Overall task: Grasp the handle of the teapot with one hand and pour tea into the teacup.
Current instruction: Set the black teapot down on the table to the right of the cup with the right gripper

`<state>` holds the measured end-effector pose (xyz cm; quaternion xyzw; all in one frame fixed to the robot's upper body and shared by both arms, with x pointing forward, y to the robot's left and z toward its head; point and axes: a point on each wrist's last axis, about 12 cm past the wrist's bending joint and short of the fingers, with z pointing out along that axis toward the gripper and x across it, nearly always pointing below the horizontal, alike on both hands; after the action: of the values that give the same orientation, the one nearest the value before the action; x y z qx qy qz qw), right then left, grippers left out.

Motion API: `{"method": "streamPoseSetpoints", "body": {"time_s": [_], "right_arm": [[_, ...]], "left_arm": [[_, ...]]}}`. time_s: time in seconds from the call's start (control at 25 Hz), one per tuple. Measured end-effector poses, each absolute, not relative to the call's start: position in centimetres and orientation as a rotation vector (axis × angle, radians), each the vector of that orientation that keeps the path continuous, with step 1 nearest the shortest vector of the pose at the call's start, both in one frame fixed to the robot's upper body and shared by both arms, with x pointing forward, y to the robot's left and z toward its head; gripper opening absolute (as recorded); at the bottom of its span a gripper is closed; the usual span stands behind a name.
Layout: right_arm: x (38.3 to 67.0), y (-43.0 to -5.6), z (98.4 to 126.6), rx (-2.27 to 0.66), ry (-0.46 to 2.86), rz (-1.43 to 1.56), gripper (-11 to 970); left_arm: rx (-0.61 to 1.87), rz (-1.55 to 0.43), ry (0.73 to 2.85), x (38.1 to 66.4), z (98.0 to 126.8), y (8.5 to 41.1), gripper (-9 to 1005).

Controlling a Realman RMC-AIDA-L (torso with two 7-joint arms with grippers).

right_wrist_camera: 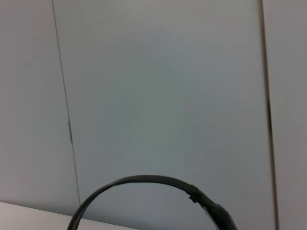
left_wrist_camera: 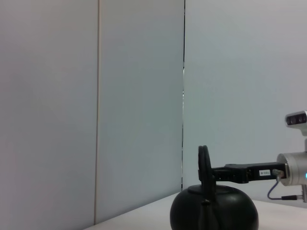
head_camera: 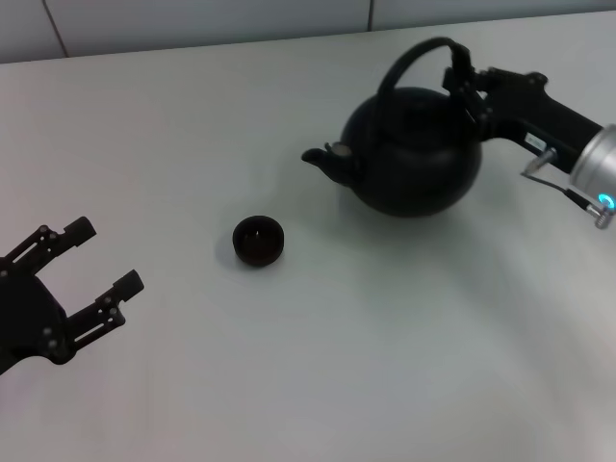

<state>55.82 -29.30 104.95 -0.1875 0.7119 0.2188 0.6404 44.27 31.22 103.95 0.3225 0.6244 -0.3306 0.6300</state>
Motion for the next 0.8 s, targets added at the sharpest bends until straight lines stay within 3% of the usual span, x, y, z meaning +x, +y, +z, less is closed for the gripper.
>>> {"method": "streamPoseSetpoints", "body": {"time_s": [0.28, 0.8], "right_arm": [[53.4, -31.0, 103.7, -0.405, 1.633, 0.441, 87], [53.0, -30.7, 103.1, -0.428, 1.621, 0.411, 108]], "left_arm": [[0.737, -0.76, 1.429, 44.3, 104.0, 31.2, 797], [0.737, -0.764, 1.426, 44.6, 104.1, 31.1, 797]]}}
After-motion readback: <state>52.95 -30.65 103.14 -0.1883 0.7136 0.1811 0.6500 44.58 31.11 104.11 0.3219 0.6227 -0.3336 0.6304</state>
